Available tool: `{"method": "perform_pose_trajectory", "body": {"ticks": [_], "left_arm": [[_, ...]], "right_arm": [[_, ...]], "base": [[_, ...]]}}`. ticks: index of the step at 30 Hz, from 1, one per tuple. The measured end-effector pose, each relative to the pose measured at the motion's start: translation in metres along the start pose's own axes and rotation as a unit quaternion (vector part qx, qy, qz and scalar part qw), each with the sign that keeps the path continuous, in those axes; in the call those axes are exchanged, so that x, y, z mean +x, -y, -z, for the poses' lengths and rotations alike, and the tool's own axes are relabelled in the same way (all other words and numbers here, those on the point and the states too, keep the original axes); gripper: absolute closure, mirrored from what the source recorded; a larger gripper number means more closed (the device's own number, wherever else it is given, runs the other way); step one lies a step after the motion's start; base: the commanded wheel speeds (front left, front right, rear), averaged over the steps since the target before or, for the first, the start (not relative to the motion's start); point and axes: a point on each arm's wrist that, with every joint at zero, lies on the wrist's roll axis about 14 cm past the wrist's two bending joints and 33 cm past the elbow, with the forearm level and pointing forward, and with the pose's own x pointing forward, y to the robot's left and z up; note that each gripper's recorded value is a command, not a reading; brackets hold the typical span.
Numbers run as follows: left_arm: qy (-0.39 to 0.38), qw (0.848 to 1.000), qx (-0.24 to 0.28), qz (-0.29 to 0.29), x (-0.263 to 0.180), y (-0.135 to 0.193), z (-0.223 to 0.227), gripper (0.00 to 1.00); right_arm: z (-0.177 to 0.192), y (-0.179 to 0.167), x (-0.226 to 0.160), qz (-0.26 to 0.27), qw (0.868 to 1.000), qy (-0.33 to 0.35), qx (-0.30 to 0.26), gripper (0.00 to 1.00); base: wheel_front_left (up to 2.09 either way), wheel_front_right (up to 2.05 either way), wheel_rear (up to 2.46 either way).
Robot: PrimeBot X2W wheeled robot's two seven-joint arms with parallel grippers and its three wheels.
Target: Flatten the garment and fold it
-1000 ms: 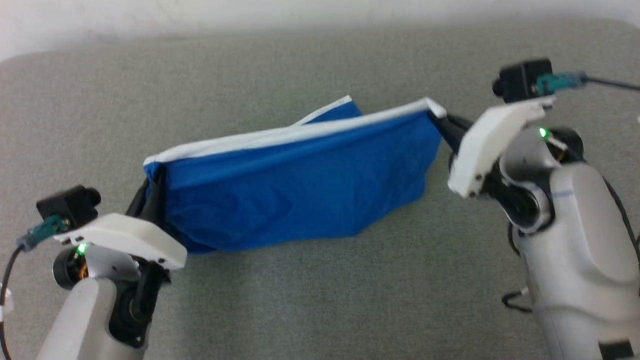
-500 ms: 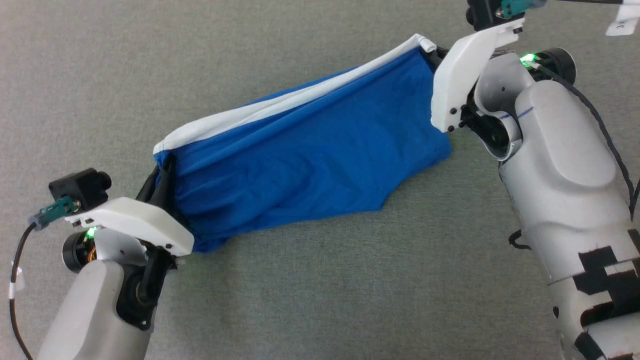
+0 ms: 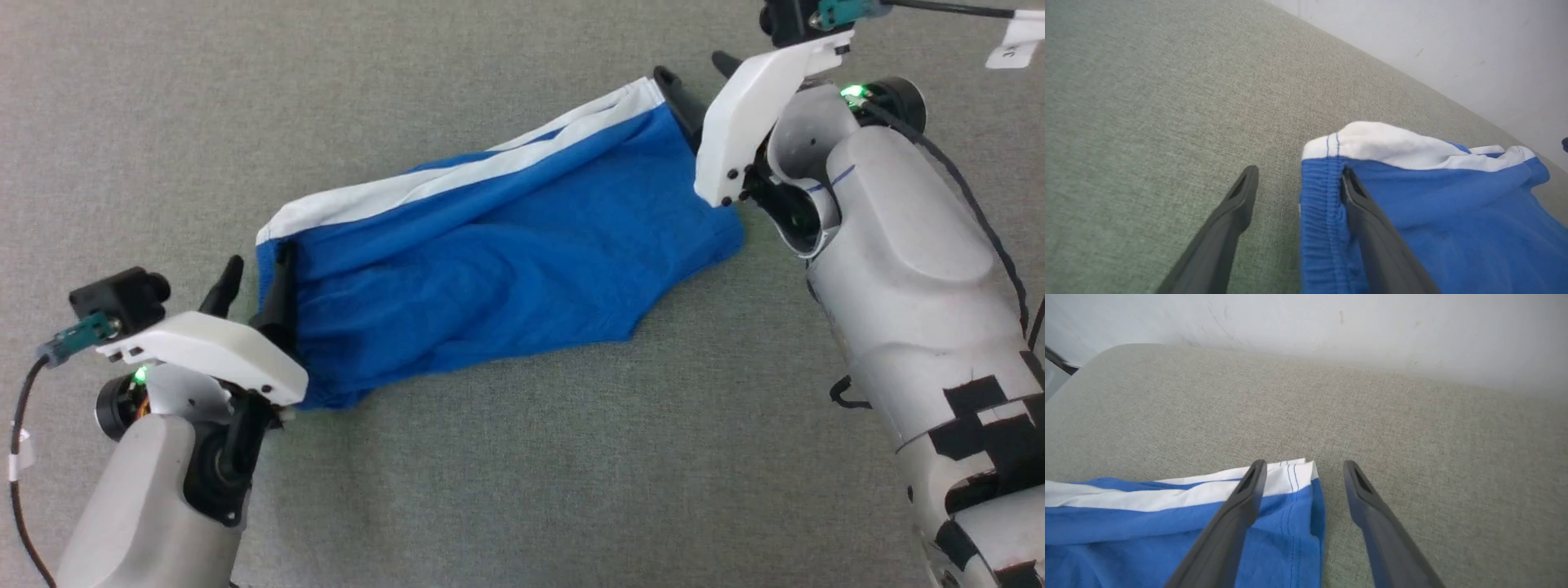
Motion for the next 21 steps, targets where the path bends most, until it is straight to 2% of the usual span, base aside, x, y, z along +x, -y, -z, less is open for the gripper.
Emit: {"method": "perform_pose_trajectory", "body": {"ticks": [5, 9, 13, 17, 21], "left_arm": [[0.058, 0.998, -0.015, 0.003, -0.006, 0.003, -0.033, 0.00], [0.135, 0.991, 0.000, 0.003, -0.022, 0.004, -0.070, 0.00], [0.211, 0.975, 0.064, 0.017, -0.047, 0.012, -0.095, 0.00], [0.240, 0.959, 0.147, 0.019, -0.067, 0.017, -0.095, 0.00], [0.248, 0.953, 0.175, 0.026, -0.077, 0.023, -0.089, 0.00]], "right_arm": [[-0.021, -0.002, -0.010, 0.002, 0.999, 0.039, 0.003, 0.00], [-0.029, 0.002, -0.022, 0.020, 0.998, 0.043, -0.040, 0.00], [-0.013, 0.011, -0.035, 0.045, 0.995, -0.013, -0.092, 0.00], [0.017, 0.012, -0.047, 0.055, 0.989, -0.082, -0.109, 0.00], [0.048, 0.004, -0.050, 0.045, 0.982, -0.138, -0.121, 0.00]], "base": [[0.00, 0.00, 0.00], [0.00, 0.00, 0.00], [0.00, 0.00, 0.00], [0.00, 0.00, 0.00], [0.00, 0.00, 0.00]]}}
